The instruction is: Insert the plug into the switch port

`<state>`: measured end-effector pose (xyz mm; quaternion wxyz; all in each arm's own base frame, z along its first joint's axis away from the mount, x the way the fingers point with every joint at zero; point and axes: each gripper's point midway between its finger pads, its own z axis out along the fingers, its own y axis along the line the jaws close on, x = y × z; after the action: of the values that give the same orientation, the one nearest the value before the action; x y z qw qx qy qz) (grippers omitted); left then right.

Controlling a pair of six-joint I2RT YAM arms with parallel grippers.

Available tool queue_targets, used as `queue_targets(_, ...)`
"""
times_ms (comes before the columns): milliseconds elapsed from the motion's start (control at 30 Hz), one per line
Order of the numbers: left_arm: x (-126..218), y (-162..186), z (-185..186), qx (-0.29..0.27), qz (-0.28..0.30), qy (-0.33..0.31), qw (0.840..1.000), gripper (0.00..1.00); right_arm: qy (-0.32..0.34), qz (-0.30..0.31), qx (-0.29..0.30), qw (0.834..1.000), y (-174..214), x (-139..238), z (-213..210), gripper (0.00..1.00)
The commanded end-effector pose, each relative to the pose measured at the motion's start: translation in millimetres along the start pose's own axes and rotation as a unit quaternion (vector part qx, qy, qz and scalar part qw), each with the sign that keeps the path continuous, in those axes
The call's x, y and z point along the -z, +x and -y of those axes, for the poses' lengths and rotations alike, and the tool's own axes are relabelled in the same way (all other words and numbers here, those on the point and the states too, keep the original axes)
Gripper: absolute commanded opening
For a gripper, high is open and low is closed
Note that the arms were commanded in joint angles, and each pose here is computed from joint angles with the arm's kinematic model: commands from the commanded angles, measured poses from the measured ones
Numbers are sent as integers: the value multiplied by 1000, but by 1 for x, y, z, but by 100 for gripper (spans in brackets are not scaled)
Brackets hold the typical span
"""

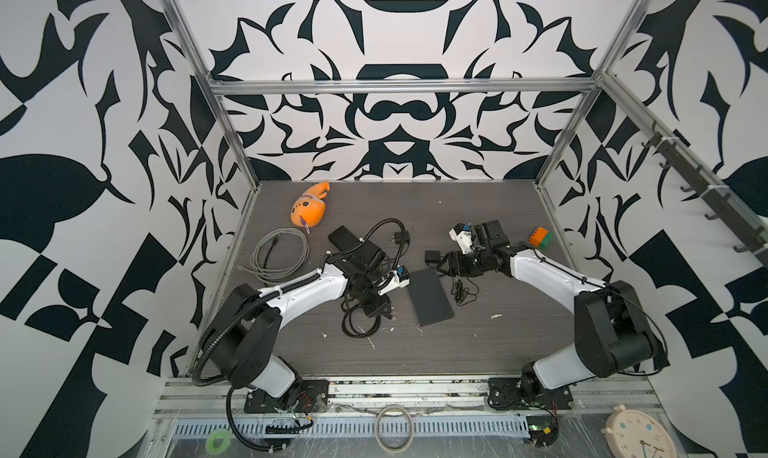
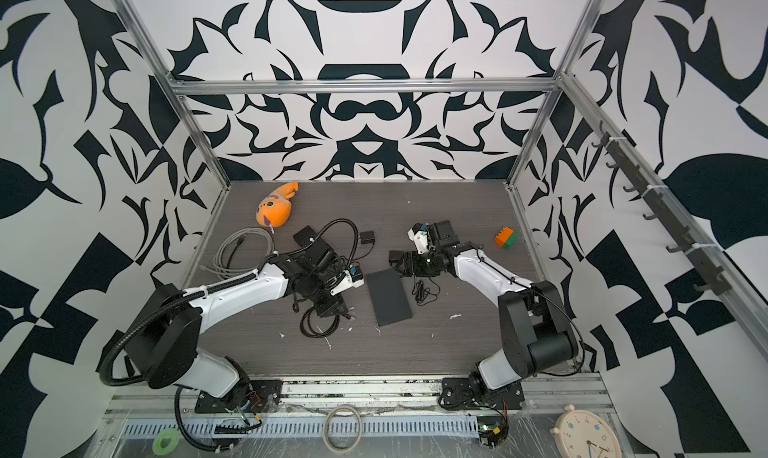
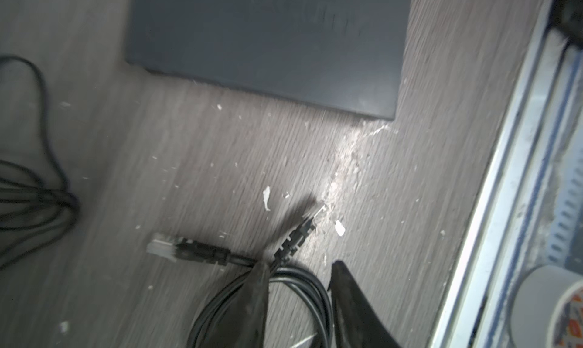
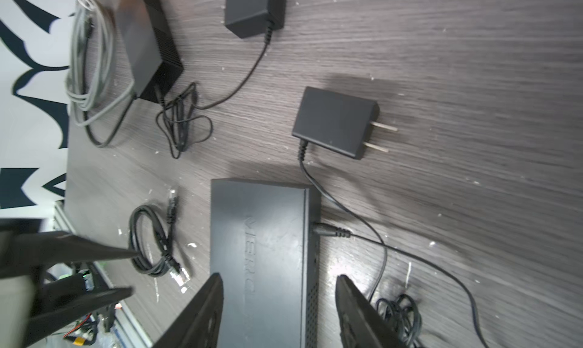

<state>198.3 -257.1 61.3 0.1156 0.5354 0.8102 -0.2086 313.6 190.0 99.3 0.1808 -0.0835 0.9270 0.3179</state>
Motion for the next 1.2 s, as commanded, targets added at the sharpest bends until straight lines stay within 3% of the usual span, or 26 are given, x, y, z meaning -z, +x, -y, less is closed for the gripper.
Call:
queue_targets(0,-7,13,5,-11,-33,21,999,35,-27,15,8,999,-11,6,-14,61)
queue_targets(167,-20,24,9,-11,-63,31,997,34,-29,7,-4,1000,-9,0,-10,61)
queue_targets(433,-32,35,-9,-23,-75,-23,997,33,-33,-5,-10,999,-2,-2,-10,61)
queue_targets(533,-29,32,-10,-29,-70,-29,997,41,-34,-12,-11,999,2,-1,-10,62)
queue_targets(800,-28,41,-10,-61,-102,-47,992,49,-37,-1,-11,999,3,1,-11,63)
queue_targets(1000,-40,50,-20,-55,-117,-67,989,35,-53,-4,-22,998,4,-2,-15,62)
queue_targets(1167,-28,17,-32,-71,-35,-119,990,20,-117,-20,-73,990,15,-10,-35,58)
